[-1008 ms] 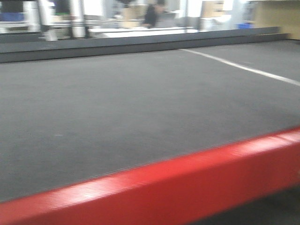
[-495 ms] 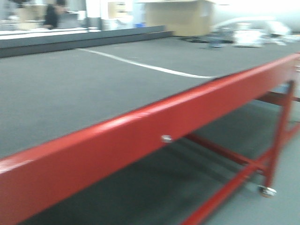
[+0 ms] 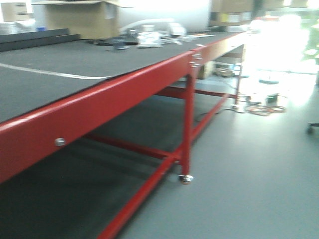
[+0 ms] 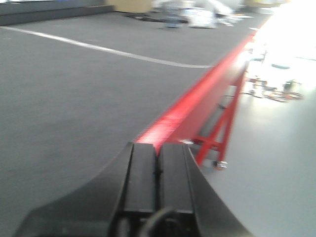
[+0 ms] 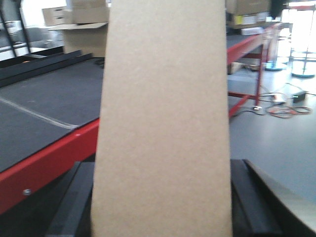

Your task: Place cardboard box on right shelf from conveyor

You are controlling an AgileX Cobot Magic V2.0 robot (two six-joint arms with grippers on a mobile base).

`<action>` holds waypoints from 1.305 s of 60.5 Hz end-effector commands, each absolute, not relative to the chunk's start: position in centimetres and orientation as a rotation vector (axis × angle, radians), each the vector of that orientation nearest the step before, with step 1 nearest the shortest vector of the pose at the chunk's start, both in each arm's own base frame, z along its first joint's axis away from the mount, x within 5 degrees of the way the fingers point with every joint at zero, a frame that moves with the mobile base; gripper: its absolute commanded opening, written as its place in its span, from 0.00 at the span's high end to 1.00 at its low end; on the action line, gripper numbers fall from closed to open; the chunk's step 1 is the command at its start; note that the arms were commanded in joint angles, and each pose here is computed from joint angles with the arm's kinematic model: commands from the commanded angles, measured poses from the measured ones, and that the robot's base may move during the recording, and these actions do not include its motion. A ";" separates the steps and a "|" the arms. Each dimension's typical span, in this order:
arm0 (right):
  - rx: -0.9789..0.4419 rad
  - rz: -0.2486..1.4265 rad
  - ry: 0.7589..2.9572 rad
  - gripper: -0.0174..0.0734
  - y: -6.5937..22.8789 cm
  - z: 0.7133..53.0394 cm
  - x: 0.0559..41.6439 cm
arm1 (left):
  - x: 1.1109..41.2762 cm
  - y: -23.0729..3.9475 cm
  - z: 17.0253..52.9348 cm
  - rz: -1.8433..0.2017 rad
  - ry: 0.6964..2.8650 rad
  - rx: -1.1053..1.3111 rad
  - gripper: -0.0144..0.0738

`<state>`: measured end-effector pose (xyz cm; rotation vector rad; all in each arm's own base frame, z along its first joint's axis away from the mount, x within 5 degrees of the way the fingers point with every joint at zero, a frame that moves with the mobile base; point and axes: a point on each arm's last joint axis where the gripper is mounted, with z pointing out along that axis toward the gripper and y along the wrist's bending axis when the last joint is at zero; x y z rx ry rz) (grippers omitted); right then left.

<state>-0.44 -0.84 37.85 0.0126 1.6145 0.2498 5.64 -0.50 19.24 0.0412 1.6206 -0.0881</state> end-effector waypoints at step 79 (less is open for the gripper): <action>0.002 0.246 1.500 0.60 -0.8 39.5 -0.4 | 5.5 -1.0 19.7 -0.165 1.531 0.102 0.97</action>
